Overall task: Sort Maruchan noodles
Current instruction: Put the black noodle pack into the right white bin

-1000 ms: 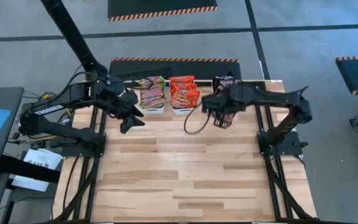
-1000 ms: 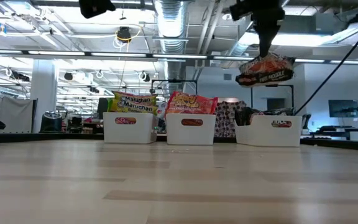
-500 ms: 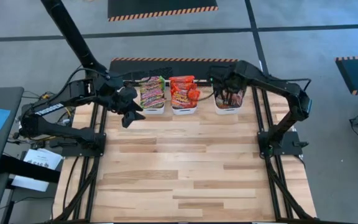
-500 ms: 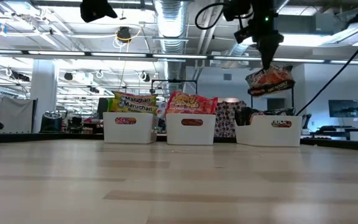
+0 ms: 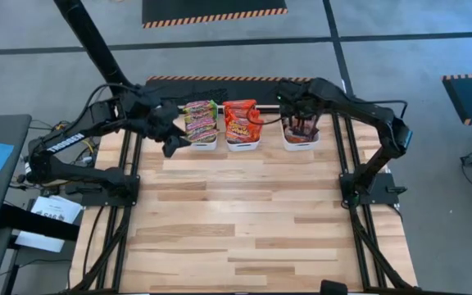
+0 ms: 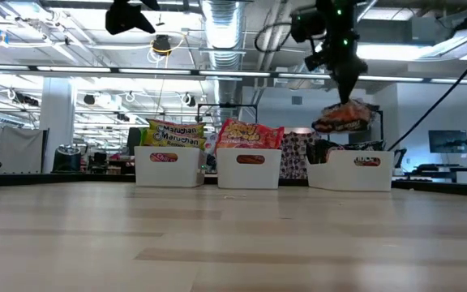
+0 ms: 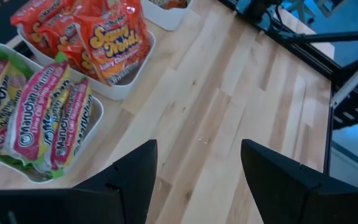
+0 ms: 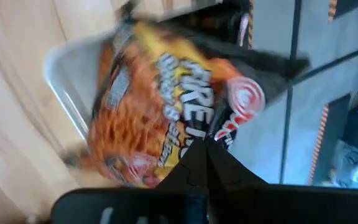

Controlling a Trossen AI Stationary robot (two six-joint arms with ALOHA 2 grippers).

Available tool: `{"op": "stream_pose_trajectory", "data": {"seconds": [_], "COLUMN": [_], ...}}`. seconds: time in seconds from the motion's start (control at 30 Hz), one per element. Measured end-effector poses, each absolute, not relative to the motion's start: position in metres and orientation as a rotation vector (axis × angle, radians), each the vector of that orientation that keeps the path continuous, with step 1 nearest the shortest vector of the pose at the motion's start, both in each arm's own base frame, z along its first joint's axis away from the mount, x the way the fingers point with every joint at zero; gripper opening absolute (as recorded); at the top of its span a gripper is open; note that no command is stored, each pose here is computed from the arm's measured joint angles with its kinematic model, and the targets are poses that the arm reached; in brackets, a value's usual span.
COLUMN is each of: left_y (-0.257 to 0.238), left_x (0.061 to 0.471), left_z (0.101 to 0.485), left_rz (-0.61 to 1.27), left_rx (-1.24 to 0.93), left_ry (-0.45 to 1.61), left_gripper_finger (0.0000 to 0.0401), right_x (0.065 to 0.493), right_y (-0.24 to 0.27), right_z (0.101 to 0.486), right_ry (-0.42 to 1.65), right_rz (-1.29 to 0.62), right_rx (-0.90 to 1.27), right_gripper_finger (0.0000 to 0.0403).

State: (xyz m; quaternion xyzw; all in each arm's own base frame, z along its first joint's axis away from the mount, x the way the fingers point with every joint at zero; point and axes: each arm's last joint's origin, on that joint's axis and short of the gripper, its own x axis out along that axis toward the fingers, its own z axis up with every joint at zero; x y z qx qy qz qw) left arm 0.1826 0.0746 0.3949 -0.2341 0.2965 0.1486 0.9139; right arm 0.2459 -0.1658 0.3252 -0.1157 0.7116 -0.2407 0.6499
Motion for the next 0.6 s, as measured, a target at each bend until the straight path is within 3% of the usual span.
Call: {"op": "stream_pose_trajectory", "data": {"seconds": [0.6], "left_y": [0.082], "left_x": [0.181], "left_z": [0.396], "left_rz": [0.339], "left_rx": [-0.490], "left_ry": [0.586], "left_gripper_finger": [0.0217], "right_x": [0.243], "right_y": [-0.172], "right_z": [0.282], "right_ry": [1.691], "right_rz": [-0.500], "right_rx": [-0.317], "right_gripper_finger": [0.0010]}}
